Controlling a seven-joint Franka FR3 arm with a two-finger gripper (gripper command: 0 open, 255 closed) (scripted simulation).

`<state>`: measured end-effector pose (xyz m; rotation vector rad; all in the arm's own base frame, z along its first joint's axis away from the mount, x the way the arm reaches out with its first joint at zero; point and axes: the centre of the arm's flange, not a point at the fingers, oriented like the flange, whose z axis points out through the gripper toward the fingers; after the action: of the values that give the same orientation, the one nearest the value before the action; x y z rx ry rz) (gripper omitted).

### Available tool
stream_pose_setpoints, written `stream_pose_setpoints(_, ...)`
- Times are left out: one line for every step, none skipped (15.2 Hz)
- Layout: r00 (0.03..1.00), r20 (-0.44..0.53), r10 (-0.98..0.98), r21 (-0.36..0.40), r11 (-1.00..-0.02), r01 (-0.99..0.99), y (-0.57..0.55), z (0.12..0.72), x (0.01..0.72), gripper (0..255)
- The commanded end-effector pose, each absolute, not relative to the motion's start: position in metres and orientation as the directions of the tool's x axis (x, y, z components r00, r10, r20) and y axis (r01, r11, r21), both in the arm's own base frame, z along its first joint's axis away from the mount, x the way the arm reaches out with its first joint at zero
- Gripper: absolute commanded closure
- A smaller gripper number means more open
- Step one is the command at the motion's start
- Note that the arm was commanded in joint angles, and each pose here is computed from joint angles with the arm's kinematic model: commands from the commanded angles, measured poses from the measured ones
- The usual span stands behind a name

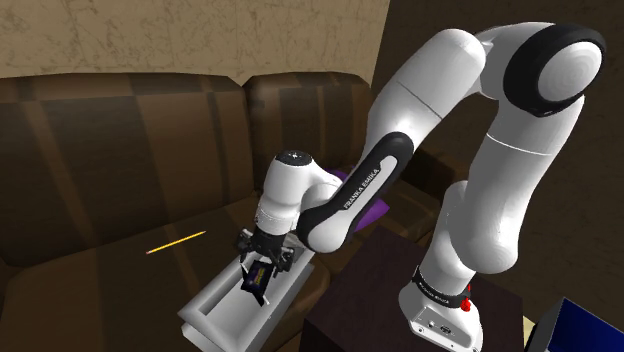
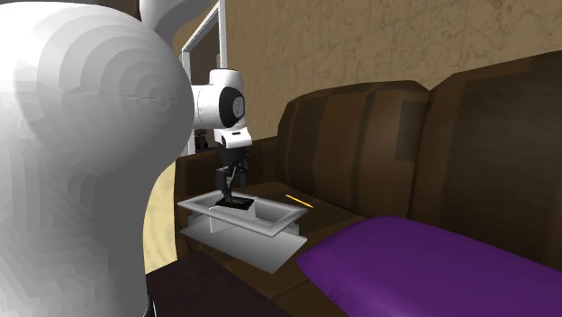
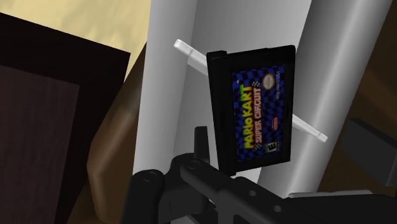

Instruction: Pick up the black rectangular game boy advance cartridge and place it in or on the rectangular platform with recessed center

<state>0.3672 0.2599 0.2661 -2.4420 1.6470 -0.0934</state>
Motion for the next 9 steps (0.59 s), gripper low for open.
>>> stream_pose_setpoints(0.378,-0.057,-0.924,-0.194,-0.362,-0.912,0.256,0.286,0.362,0)
stream_pose_setpoints(0.378,-0.057,-0.924,-0.194,-0.362,-0.912,0.255,0.296,0.360,0)
stream_pose_setpoints(0.378,-0.057,-0.924,-0.194,-0.362,-0.912,0.255,0.296,0.360,0)
stream_pose_setpoints(0.378,-0.057,-0.924,-0.194,-0.362,-0.912,0.255,0.296,0.360,0)
stream_pose_setpoints(0.378,-0.057,-0.924,-0.194,-0.362,-0.912,0.255,0.296,0.360,0)
stream_pose_setpoints(0.378,-0.057,-0.924,-0.194,-0.362,-0.912,0.255,0.296,0.360,0)
stream_pose_setpoints(0.378,-0.057,-0.924,-0.194,-0.362,-0.912,0.255,0.296,0.360,0)
stream_pose_setpoints(0.378,-0.057,-0.924,-0.194,-0.362,-0.912,0.255,0.296,0.360,0)
stream_pose_setpoints(0.378,-0.057,-0.924,-0.194,-0.362,-0.912,0.255,0.296,0.360,0)
